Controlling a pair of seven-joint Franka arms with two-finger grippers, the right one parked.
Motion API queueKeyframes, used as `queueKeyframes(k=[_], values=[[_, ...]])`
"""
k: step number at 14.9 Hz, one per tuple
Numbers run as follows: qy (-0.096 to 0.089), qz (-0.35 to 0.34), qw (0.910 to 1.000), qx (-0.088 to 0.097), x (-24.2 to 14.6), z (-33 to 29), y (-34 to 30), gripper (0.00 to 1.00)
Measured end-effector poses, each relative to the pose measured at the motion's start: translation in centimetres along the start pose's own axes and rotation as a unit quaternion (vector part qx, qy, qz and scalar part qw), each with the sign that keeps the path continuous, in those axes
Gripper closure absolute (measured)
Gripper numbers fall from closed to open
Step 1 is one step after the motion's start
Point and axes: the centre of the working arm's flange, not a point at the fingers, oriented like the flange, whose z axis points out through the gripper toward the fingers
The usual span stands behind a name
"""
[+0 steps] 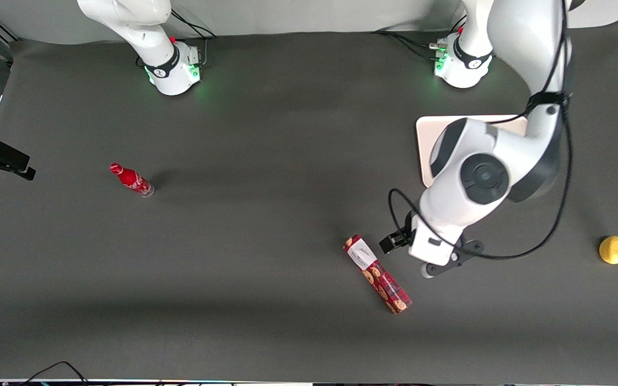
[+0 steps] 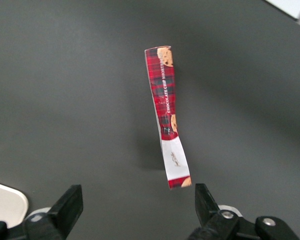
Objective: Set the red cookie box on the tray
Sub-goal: 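Lower the open left gripper over the red plaid shortbread box, then close the left gripper around the middle of the box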
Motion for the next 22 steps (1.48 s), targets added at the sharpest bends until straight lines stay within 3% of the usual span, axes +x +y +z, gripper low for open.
queueKeyframes(k=[3,5,10,16,17,21,22], values=[[0.002,-0.051,0.9983,0.03,0.3,6.0,0.9,0.0],[0.008,-0.078,0.9963,0.036,0.4,10.5,1.4,0.0],[0.03,-0.102,0.9942,0.015,0.0,19.3,2.6,0.0],[0.041,-0.108,0.9932,0.015,1.1,19.4,2.1,0.04],[0.042,-0.11,0.993,0.015,1.2,19.4,2.0,0.06],[0.048,-0.132,0.9901,0.006,1.5,19.3,2.1,0.51],[0.049,-0.137,0.9894,0.003,1.5,19.3,2.2,0.54]])
